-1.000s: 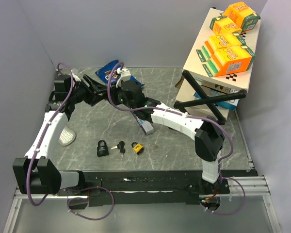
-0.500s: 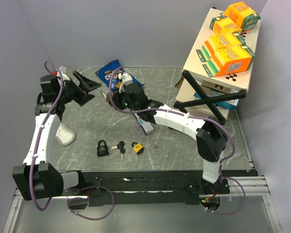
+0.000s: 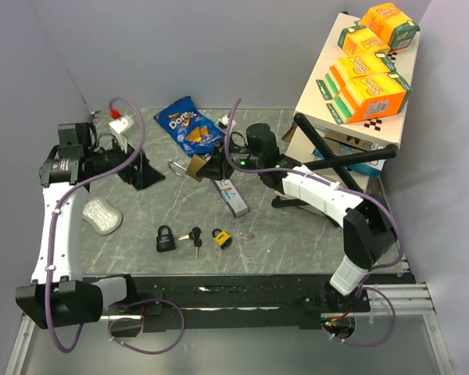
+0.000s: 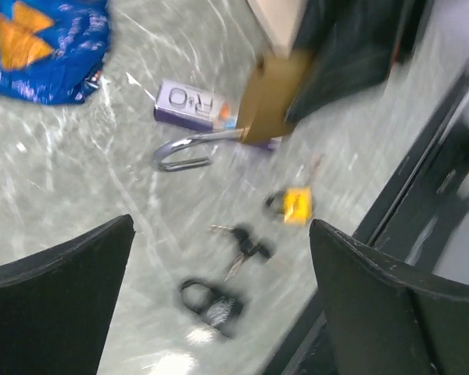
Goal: Lock with the key
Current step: Pick up the lock from the center of the board.
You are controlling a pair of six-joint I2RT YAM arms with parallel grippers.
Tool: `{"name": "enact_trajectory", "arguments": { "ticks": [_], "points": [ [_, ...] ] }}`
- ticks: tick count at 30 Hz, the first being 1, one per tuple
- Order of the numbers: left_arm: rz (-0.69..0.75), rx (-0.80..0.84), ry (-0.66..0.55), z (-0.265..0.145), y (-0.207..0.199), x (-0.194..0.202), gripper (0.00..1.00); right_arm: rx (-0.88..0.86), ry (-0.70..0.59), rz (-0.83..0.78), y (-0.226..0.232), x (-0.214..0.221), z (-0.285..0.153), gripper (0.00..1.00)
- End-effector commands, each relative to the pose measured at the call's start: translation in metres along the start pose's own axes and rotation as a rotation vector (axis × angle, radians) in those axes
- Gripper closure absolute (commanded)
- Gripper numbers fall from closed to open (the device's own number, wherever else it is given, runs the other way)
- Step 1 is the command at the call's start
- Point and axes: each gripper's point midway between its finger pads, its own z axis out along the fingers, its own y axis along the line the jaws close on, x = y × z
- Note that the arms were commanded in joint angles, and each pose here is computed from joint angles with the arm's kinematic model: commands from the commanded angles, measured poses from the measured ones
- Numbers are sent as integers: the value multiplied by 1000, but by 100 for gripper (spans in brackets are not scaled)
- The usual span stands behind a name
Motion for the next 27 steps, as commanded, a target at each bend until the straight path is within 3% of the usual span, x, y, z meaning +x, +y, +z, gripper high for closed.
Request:
{"name": "enact_trajectory", "arguments": {
  "ticks": [1,3,7,15,27],
  "points": [
    [394,211,61,-12,-35,41,4,-379,-87,-183,96,-48,-43,100],
    [487,235,59,-13,-35,45,9,-411,-80,-203,103,-46,-47,100],
    [521,286,64,-11,-41,53,16,-441,-65,-225,109,-42,-53,100],
    [484,325,62,2,-47,56,32,-487,-50,-250,120,-37,-60,100],
    [485,349,49,6,-57,54,47,-491,-35,-255,121,-30,-55,100]
  ]
}}
